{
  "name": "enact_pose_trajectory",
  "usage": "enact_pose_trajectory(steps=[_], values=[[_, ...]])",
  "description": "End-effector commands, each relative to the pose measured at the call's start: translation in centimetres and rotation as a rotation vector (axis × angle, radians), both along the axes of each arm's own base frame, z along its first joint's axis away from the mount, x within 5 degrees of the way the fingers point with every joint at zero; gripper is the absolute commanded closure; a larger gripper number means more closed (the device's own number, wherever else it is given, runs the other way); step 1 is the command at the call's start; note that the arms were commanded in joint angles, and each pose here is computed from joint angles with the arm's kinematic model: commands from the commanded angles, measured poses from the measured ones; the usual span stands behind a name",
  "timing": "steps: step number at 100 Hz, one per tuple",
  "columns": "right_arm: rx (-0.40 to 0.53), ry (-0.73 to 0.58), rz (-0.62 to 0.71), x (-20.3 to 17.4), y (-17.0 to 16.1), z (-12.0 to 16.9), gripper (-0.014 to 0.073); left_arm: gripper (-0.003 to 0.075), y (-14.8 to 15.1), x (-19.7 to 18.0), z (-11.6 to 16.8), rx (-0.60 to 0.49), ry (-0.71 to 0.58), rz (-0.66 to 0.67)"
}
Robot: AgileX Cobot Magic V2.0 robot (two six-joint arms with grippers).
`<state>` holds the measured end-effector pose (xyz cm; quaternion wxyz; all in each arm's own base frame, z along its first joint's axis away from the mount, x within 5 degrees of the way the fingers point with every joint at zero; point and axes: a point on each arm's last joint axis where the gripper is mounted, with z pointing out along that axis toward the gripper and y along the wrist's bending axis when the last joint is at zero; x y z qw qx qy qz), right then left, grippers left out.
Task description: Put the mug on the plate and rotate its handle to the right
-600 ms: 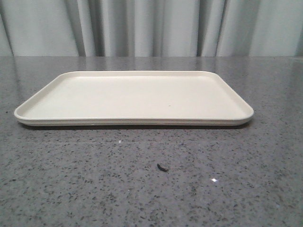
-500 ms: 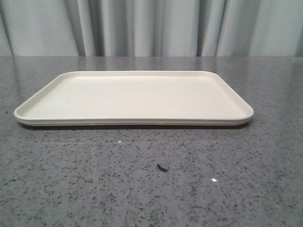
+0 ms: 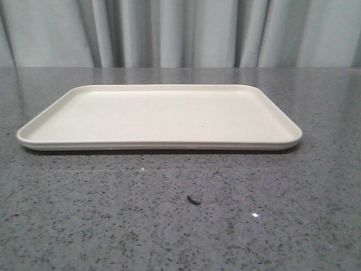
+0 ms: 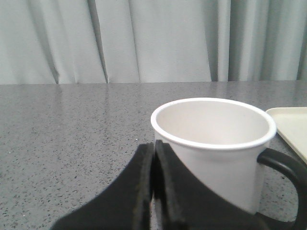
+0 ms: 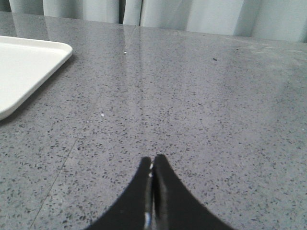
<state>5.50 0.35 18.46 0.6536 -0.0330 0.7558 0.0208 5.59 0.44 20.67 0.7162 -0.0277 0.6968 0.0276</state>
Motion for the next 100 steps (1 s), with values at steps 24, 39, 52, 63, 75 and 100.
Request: enact_pose_trajectory(steps=[24, 39, 52, 63, 75, 100], values=[[0.008, -0.183, 0.013, 0.0, 0.1, 1.7, 0.0692, 0.0739, 0.0, -0.4, 1.2, -0.031, -0.133, -0.003], [0.013, -0.239, 0.016, 0.0, 0.1, 2.2, 0.0692, 0.0739, 0.0, -0.4, 1.4, -0.081, -0.138, -0.006], [0.048, -0.238, 0.015, -0.1, 0.1, 2.5, 0.0689, 0.0739, -0.1, -0.6, 2.5, -0.084, -0.102, -0.009], [0.068, -0.213, 0.012, -0.2, 0.1, 3.0, 0.0684, 0.0739, -0.1, -0.7, 3.9, -0.079, -0.079, -0.011], [0.075, -0.184, 0.011, -0.2, 0.1, 3.9, 0.0684, 0.0739, -0.1, -0.6, 5.6, -0.072, -0.030, -0.010], [0.065, -0.071, 0.005, 0.6, 0.2, 6.6, 0.0684, 0.0739, -0.1, 0.0, 8.9, -0.073, -0.014, -0.011]])
